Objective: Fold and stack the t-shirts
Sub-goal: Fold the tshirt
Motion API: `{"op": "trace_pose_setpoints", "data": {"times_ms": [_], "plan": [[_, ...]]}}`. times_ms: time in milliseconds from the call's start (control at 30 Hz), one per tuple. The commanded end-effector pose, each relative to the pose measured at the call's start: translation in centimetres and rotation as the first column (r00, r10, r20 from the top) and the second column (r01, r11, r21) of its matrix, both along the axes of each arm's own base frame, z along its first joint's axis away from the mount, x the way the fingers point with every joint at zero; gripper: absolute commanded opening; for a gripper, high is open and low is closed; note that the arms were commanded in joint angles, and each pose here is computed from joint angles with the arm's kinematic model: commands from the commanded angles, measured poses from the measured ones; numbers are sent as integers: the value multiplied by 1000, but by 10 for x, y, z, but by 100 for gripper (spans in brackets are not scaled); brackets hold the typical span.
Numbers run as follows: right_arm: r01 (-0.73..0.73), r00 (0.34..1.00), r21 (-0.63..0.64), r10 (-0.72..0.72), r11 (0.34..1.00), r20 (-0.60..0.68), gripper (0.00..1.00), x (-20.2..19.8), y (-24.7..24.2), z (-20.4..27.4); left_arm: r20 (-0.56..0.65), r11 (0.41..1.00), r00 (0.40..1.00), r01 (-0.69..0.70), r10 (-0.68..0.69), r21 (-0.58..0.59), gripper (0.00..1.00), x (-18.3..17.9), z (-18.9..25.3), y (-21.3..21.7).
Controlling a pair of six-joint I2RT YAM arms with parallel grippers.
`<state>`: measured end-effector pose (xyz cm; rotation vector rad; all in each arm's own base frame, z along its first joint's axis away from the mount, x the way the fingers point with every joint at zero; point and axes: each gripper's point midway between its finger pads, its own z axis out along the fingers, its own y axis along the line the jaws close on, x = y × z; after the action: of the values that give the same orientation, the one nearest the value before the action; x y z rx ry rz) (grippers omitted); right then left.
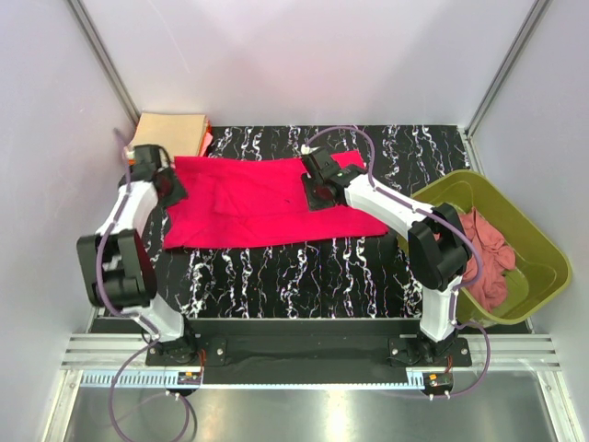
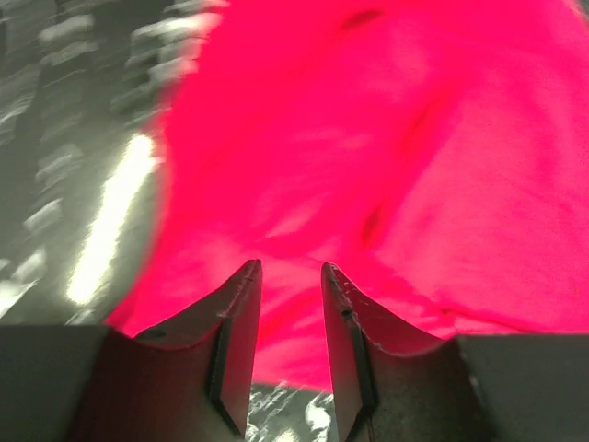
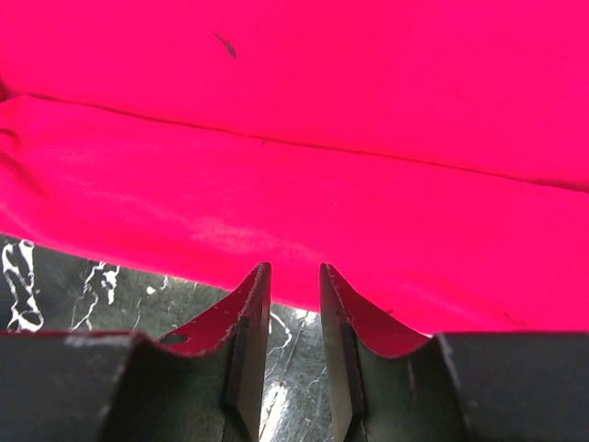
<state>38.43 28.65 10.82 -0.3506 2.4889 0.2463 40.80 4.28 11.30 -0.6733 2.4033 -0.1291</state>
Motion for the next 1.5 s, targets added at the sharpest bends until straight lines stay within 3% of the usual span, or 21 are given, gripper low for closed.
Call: {"op": "trace_pose_setpoints", "data": {"times_ms": [0, 167, 367, 700, 833, 967, 1067, 1333, 1467], "plan": [[-18, 1000, 70, 17, 997, 10, 35, 0, 12, 12, -48, 969, 968, -247, 247, 8, 37, -47, -14, 44], [-26, 1000, 75, 26, 997, -3, 35, 3, 16, 4, -15, 908, 913, -406, 407, -104, 36, -79, -25, 69], [-40, 998, 66, 43, 997, -49, 34, 15, 32, -25, 19, 897, 920, -376, 391, -232, 39, -78, -40, 54], [-30, 994, 0, 30, 1000, -107, 33, 13, 25, -66, -39, 890, 924, -376, 380, -259, 41, -73, -68, 50], [-15, 992, -33, 11, 999, -127, 33, 9, 18, -80, -51, 906, 926, -378, 375, -189, 42, -76, -68, 61], [-6, 990, -53, -2, 999, -139, 33, 5, 13, -88, -80, 917, 928, -371, 363, -144, 24, -76, -69, 68], [6, 991, -83, -17, 996, -133, 33, 4, 6, -89, -92, 927, 930, -365, 357, -93, 0, -75, -67, 77], [28, 991, -149, -46, 989, -122, 33, 4, -9, -90, -76, 951, 949, -305, 307, 44, 1, -61, -45, 91], [19, 992, -139, -36, 990, -124, 33, 3, -6, -87, -119, 973, 966, -226, 230, 50, 28, -59, -49, 73]]}}
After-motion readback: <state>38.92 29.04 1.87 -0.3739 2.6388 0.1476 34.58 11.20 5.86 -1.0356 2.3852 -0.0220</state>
